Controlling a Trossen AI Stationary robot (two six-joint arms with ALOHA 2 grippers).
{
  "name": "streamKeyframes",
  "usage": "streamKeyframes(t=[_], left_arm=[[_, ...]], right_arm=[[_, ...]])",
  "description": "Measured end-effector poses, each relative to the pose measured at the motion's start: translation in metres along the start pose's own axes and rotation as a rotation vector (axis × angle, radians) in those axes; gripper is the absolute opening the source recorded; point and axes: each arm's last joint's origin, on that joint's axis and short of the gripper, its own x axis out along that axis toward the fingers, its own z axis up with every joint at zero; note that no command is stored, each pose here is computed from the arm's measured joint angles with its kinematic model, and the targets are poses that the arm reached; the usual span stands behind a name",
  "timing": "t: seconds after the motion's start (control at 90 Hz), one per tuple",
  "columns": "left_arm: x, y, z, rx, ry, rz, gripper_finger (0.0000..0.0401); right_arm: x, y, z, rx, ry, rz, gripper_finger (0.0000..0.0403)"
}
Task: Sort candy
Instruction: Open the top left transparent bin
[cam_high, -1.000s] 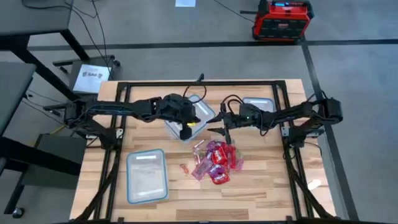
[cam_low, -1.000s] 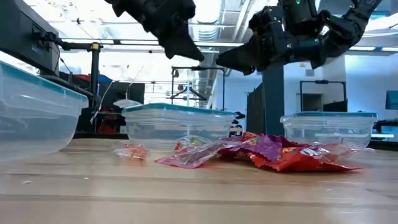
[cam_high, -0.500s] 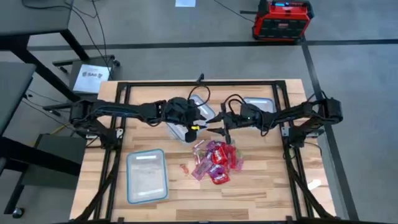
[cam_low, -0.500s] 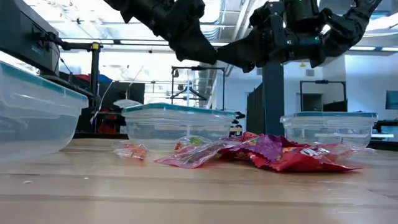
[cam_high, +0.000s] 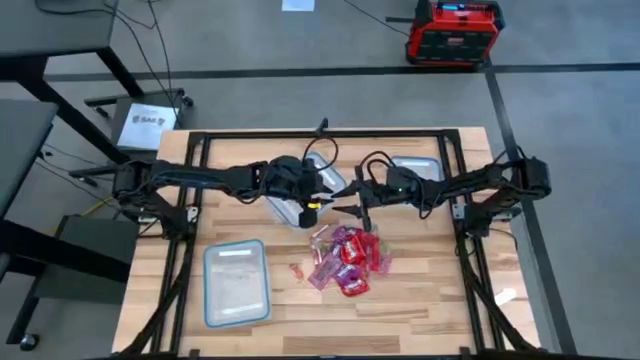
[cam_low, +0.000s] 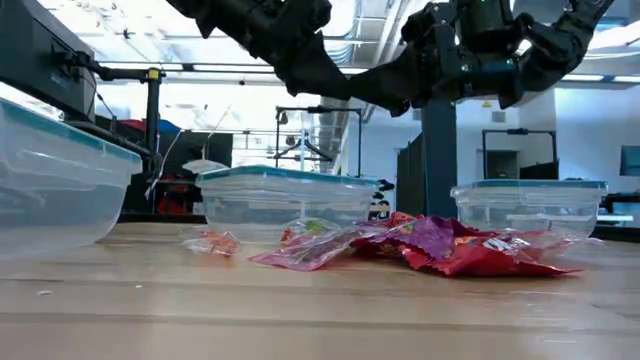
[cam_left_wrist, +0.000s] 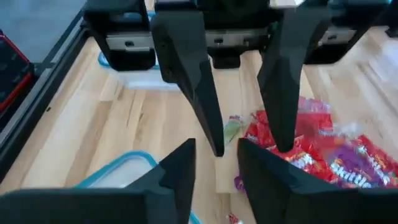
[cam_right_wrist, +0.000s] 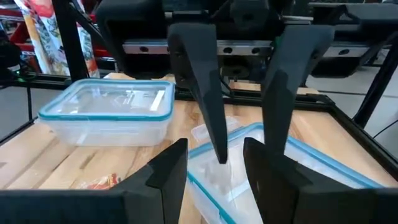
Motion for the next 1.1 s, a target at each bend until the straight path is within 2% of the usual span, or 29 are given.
streamKeyframes(t=[0.122, 0.244, 0.456, 0.622, 0.833, 1.1], left_arm=[[0.0000, 0.0003, 0.0003, -0.049, -0.003, 0.009, 0.0038], [0.0000, 0.0009, -0.0001, -0.159, 0.000, 0.041, 0.0006], [-0.0001, 0.0019, -0.0001, -0.280, -0.004, 0.073, 0.0004], [-0.0003, 0.0037, 0.0018, -0.418, -0.036, 0.128, 0.0002], [0.0005, 0.0047, 0.0043, -0.453, -0.084, 0.195, 0.0001], [0.0004, 0.0060, 0.0062, -0.489, -0.114, 0.225, 0.0000]], right_arm=[[0.0000, 0.0000, -0.0002, 0.000, 0.002, -0.002, 0.0144], [-0.0001, -0.0006, -0.0003, 0.001, 0.003, -0.009, 0.0144], [0.0000, -0.0014, -0.0003, 0.000, 0.005, -0.039, 0.0144], [0.0000, -0.0031, 0.0003, -0.007, 0.005, -0.097, 0.0144], [-0.0002, -0.0053, 0.0010, -0.016, 0.008, -0.174, 0.0144], [-0.0006, -0.0076, 0.0017, -0.039, 0.015, -0.265, 0.0144]])
